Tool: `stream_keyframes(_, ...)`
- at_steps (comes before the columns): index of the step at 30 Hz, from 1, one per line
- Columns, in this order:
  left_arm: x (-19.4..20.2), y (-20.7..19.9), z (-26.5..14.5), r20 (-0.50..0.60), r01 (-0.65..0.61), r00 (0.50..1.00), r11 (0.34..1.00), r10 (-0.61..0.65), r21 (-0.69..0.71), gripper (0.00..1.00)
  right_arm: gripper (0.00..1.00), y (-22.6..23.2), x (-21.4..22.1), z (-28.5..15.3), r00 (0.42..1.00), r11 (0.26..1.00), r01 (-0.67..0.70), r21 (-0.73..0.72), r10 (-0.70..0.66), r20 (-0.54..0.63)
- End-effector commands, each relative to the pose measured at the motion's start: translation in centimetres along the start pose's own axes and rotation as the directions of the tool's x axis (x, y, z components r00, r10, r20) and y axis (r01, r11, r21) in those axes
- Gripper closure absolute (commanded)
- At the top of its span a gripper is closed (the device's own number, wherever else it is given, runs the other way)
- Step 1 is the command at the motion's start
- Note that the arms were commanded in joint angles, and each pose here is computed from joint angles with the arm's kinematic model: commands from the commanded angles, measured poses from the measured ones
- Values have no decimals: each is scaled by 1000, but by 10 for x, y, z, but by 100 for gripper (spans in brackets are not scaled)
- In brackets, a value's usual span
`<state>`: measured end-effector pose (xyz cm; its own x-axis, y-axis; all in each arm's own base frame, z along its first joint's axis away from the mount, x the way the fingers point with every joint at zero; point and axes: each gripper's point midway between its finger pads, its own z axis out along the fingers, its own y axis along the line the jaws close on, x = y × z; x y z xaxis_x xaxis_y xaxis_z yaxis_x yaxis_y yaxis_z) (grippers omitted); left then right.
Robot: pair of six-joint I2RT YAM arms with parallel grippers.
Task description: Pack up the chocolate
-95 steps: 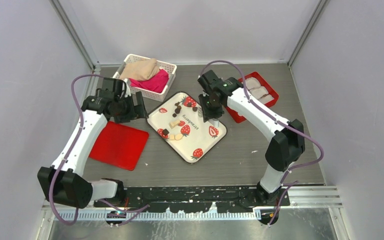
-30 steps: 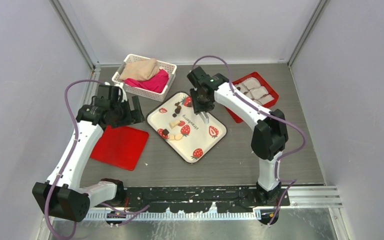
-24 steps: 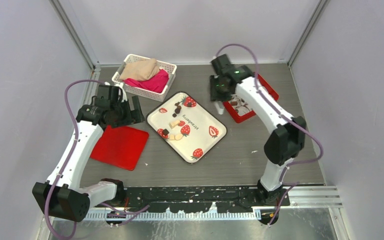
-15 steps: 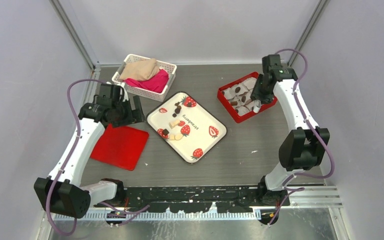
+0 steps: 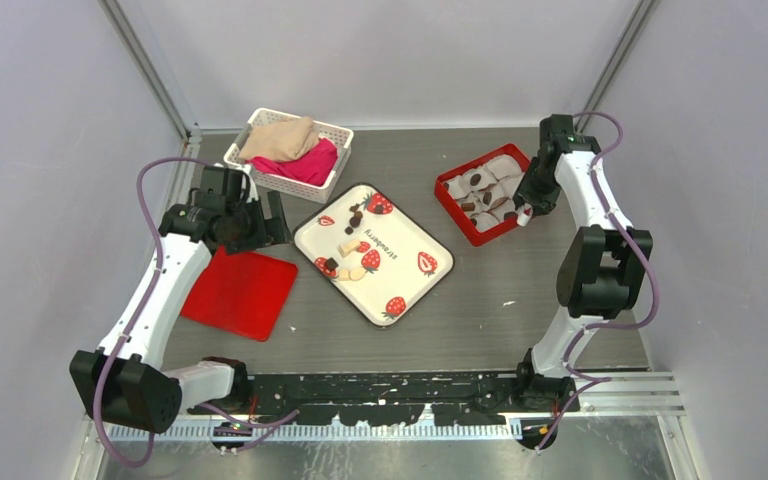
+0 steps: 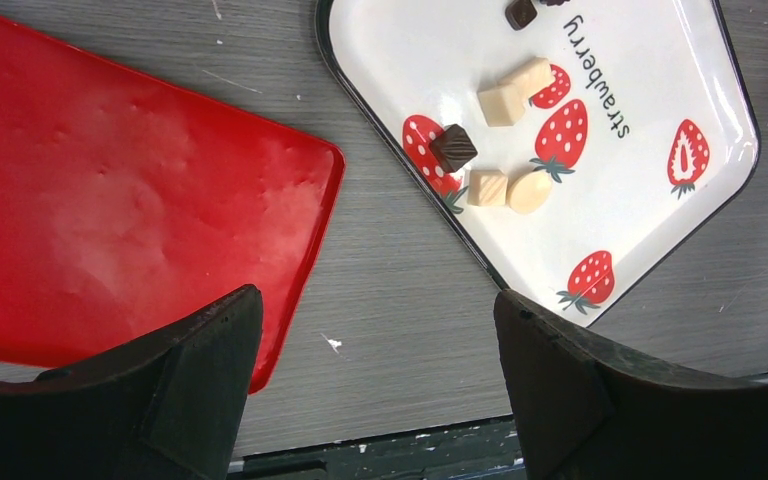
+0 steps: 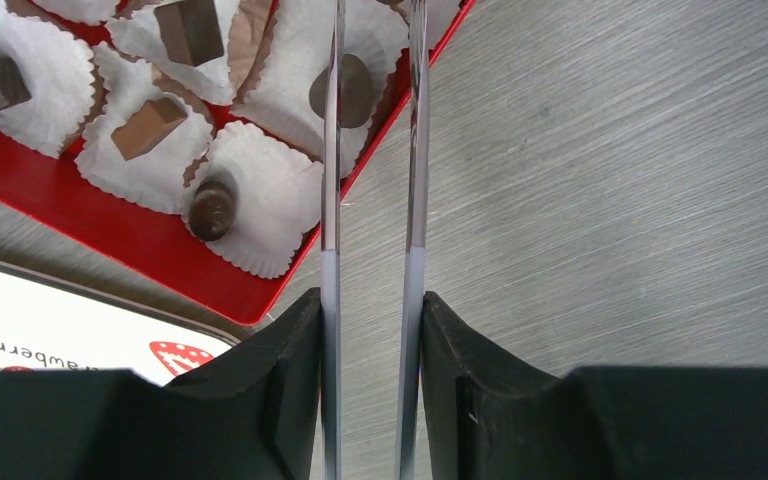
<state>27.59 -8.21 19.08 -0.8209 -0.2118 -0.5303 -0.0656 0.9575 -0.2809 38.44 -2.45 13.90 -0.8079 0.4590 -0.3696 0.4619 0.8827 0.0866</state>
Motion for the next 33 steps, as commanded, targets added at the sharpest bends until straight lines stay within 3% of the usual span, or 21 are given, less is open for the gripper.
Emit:
stream_keyframes(1,-20,-5,-10,84,3,996,1000,-4,15,14,88,1,-23,-13,997,1000,-20,-20,21,73)
stream_keyframes(5,-20,-4,-9,83,5,997,1000,-6,10,14,87,-2,-21,-10,998,1000,-21,-9,22,66)
stream_keyframes(10,-23,-6,-6,79,3,997,1000,-4,14,14,75,-2,-22,-4,998,1000,-24,-4,24,60)
stream_keyframes(17,-25,-7,-3,75,-2,997,1000,1,16,14,73,-3,-26,3,998,999,-34,5,34,60)
stream_keyframes(25,-26,-6,-2,75,-8,997,1000,7,7,14,54,-4,-27,1,997,999,-41,11,40,67)
stream_keyframes(33,-27,-6,-1,73,-15,997,1000,15,5,14,51,-3,-30,-5,996,999,-45,5,45,82)
